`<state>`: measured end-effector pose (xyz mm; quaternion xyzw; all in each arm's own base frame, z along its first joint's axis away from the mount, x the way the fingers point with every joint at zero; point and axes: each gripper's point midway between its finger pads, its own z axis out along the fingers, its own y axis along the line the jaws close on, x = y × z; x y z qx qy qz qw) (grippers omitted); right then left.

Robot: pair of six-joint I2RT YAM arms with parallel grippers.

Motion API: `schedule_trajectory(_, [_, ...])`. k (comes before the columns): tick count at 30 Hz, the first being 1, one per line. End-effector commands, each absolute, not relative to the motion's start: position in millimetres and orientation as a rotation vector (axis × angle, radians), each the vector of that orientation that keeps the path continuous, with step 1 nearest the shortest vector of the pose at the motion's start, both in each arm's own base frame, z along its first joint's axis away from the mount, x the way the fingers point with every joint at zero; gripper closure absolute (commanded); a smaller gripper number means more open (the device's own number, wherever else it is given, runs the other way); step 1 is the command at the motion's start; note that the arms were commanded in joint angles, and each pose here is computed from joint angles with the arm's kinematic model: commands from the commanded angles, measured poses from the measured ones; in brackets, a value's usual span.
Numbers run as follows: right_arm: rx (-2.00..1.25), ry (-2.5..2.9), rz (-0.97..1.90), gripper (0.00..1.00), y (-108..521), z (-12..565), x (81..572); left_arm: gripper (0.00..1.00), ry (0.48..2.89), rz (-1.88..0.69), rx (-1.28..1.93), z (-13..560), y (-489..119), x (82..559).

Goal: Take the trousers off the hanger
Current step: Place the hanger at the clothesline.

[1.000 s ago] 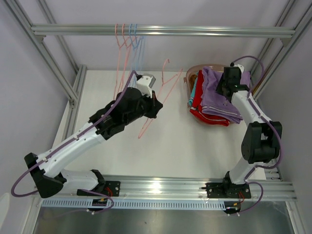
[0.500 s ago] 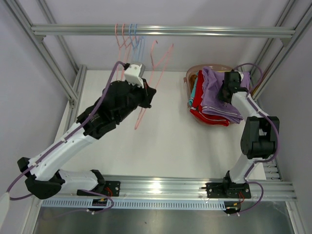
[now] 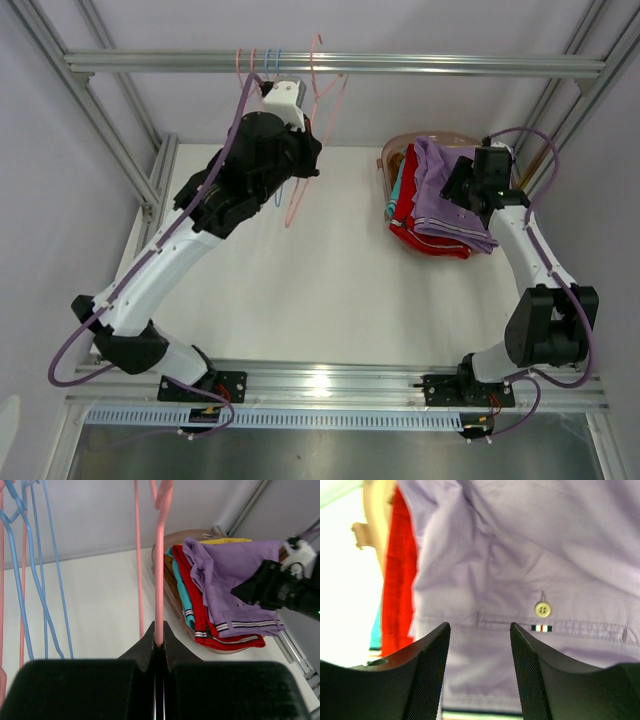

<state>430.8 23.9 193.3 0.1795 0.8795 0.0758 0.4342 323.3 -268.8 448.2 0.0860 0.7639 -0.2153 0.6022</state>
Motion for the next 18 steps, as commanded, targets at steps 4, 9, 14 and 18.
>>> schedule_trajectory(4, [0.405, 2.158, 0.288, 0.43, 39.1, 210.3, 423.3, 0.99, 1.734, -0.521, 0.106, 462.7, -259.5, 352.2])
schedule_trajectory(9, [0.395, 2.186, 0.314, 0.43, 44.1, 194.9, 425.8, 0.99, 1.793, -0.500, 0.087, 442.9, -256.0, 380.8])
schedule_trajectory(14, [0.368, 2.206, 0.359, 0.43, 55.3, 187.8, 427.7, 0.99, 1.841, -0.527, 0.103, 424.6, -260.2, 398.7])
schedule_trajectory(18, [0.360, 2.214, 0.362, 0.43, 58.1, 183.8, 427.3, 0.99, 1.889, -0.514, 0.106, 401.5, -262.3, 410.1])
